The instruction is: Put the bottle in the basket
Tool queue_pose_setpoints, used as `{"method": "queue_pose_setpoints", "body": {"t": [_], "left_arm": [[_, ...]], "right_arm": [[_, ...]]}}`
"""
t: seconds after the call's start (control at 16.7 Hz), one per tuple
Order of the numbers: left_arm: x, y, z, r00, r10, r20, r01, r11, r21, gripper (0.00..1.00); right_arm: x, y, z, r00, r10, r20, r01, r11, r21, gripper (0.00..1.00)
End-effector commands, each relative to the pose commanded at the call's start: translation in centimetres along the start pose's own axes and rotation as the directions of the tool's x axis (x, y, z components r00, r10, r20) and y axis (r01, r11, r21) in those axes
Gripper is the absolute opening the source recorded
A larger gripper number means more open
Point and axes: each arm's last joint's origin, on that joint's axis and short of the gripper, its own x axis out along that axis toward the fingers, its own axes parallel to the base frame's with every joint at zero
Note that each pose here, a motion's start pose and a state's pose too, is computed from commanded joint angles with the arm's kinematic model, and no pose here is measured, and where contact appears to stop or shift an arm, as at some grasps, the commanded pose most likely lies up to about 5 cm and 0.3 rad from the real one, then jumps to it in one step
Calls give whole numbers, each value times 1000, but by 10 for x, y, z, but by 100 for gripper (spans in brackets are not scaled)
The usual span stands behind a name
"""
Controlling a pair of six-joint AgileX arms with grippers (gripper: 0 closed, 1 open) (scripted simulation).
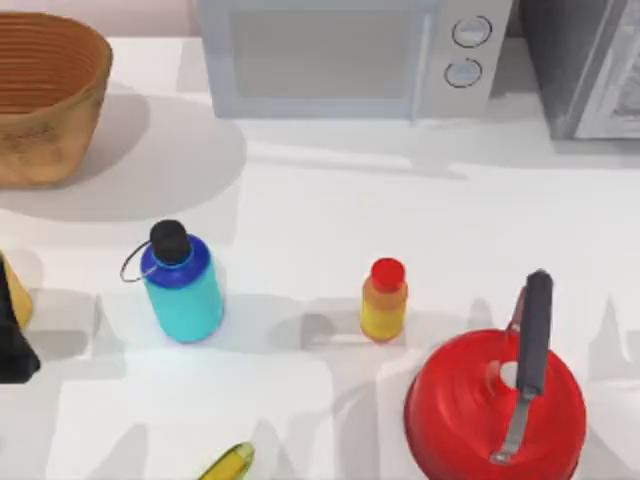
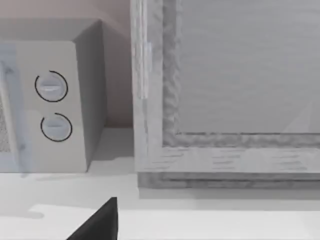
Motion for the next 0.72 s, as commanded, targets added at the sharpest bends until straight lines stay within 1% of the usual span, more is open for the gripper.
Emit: {"method": "queue_pose_setpoints", "body": {"t": [0.18,0.3,0.48,0.72], "left_arm": [[1,0,0,1000,-7,1,7,1000,1,100],[4,-1,2,999,-38,1,38,999,9,100],[13,-2,4,994,-110,-15,111,993,32,100],[35,-3,-5,966,-243,-91,249,966,63,100]], "right_arm": [[0,0,0,1000,0,0,0,1000,0,100],[0,0,0,1000,0,0,0,1000,0,100],[0,0,0,1000,0,0,0,1000,0,100],[0,0,0,1000,0,0,0,1000,0,100]]}}
